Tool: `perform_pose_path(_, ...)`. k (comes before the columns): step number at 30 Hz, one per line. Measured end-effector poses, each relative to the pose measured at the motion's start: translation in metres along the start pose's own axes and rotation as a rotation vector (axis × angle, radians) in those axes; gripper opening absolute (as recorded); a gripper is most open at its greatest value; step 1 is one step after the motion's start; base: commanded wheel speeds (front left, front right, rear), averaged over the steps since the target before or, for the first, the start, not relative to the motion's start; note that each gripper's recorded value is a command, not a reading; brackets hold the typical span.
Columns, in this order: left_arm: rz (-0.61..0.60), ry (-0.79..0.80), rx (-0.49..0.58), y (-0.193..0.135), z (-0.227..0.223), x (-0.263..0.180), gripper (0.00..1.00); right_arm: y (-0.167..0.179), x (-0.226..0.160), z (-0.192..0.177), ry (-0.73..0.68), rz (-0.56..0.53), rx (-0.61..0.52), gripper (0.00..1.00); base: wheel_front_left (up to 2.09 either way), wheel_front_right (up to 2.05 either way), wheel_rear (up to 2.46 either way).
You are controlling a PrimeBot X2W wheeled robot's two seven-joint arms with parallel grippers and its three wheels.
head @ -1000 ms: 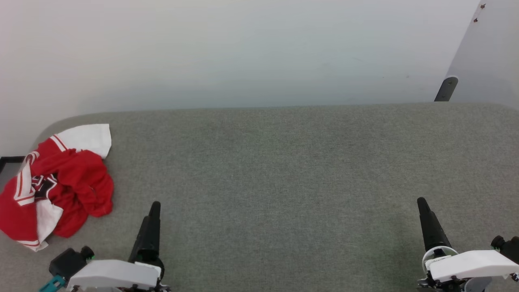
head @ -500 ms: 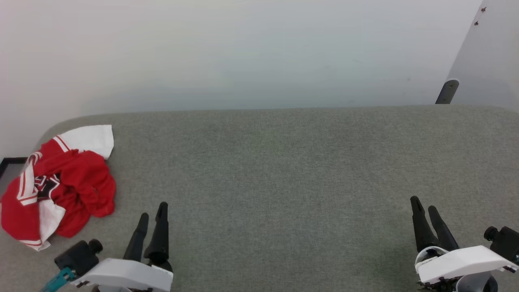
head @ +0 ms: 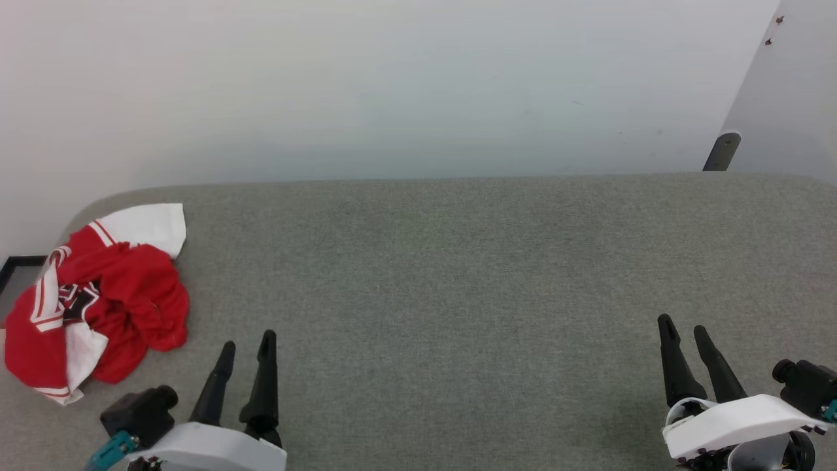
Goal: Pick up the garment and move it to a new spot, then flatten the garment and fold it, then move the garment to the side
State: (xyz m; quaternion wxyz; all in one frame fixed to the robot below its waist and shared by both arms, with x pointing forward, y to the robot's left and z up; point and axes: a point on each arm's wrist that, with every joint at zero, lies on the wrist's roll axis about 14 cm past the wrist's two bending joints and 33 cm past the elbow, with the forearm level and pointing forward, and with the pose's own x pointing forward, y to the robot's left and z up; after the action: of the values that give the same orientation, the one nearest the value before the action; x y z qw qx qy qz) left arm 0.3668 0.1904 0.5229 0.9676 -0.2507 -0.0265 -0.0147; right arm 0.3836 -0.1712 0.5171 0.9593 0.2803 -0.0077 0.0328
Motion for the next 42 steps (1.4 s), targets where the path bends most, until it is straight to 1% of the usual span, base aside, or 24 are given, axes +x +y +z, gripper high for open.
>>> perform_pose_path(24,-0.062,-0.066,0.209,-0.009,0.011,-0.007,1.00,0.014,0.000,0.009,-0.046,0.049,-0.184,1.00,0.00,0.00,0.00)
perform_pose_path(42,-0.106,-0.096,0.331,-0.017,0.015,-0.010,1.00,0.020,-0.002,0.014,-0.071,0.073,-0.306,1.00,0.00,0.00,0.00)
